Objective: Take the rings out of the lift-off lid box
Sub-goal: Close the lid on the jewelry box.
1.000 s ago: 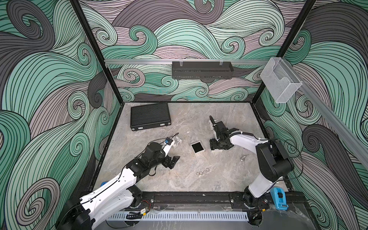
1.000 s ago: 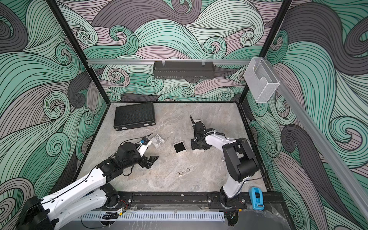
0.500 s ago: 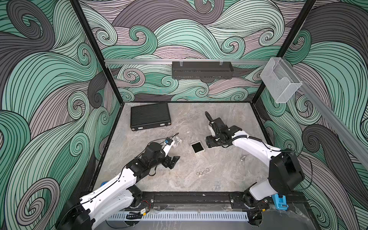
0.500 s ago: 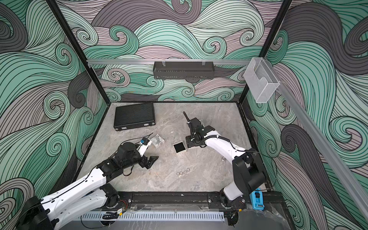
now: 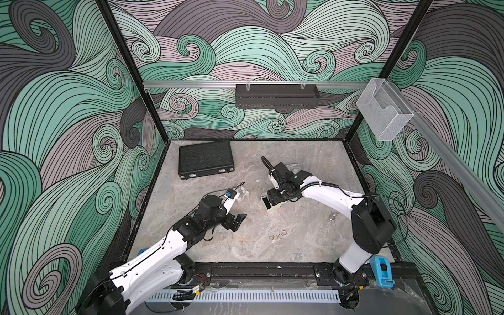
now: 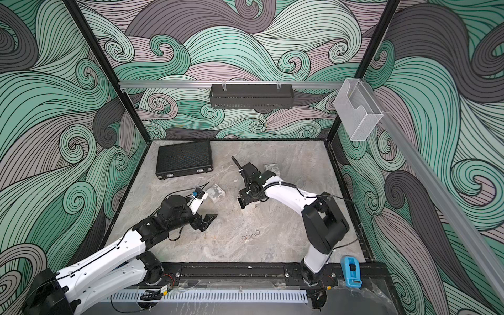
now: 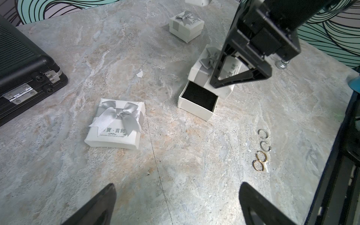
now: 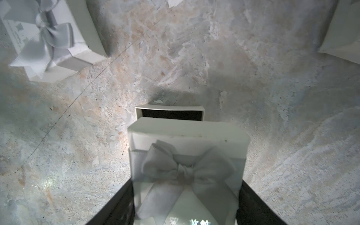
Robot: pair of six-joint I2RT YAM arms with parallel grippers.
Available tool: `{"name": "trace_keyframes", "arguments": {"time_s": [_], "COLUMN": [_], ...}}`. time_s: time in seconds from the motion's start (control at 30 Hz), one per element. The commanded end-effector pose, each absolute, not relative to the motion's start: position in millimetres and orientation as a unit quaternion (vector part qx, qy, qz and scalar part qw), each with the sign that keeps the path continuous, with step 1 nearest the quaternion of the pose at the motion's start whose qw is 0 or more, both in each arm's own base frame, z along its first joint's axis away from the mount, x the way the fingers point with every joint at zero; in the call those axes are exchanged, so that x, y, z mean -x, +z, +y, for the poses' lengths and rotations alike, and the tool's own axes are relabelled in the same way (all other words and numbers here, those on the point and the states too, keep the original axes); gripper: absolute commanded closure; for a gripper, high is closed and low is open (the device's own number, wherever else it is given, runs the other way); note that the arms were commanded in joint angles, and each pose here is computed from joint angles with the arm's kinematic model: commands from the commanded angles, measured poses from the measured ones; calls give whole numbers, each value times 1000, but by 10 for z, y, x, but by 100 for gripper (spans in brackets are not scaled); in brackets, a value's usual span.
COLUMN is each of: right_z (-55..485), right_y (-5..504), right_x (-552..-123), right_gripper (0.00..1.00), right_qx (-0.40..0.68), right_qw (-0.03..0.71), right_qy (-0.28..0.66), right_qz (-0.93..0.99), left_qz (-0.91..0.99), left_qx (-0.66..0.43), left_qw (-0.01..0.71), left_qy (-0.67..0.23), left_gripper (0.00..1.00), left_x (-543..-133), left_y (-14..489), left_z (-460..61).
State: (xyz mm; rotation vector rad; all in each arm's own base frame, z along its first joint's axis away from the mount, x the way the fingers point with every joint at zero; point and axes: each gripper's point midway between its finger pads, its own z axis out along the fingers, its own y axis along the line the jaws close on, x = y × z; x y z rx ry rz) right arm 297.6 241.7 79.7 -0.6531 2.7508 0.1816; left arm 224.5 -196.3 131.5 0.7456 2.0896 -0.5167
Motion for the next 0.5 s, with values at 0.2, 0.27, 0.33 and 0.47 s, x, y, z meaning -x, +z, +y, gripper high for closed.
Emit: {"name": "trace_keyframes", "arguments": {"time_s": [0.2, 0.27, 0.33, 0.47], "right_z": [2546, 2561, 2577, 2603], "right_y": [731, 718, 707, 696], "right_x": [-3005, -3013, -3021, -3030], "right_gripper": [27, 27, 27, 26], "right_qx": [241, 241, 239, 236], "right_qw": [149, 149, 148, 148], "right_qy": [70, 71, 73, 77], "right_qz": [956, 956, 957, 957], "left_qz": [822, 822, 822, 822], "left_qx": [-308, -308, -308, -308], "left_qw": [428, 428, 428, 428], "left_qy": [-216, -216, -216, -216], "left_gripper": [1, 1, 1, 1], "left_x": [-2247, -2247, -2248, -2251], "left_y": [1424, 1424, 1428, 1428], "left_z": [-2026, -2027, -2027, -2029]}}
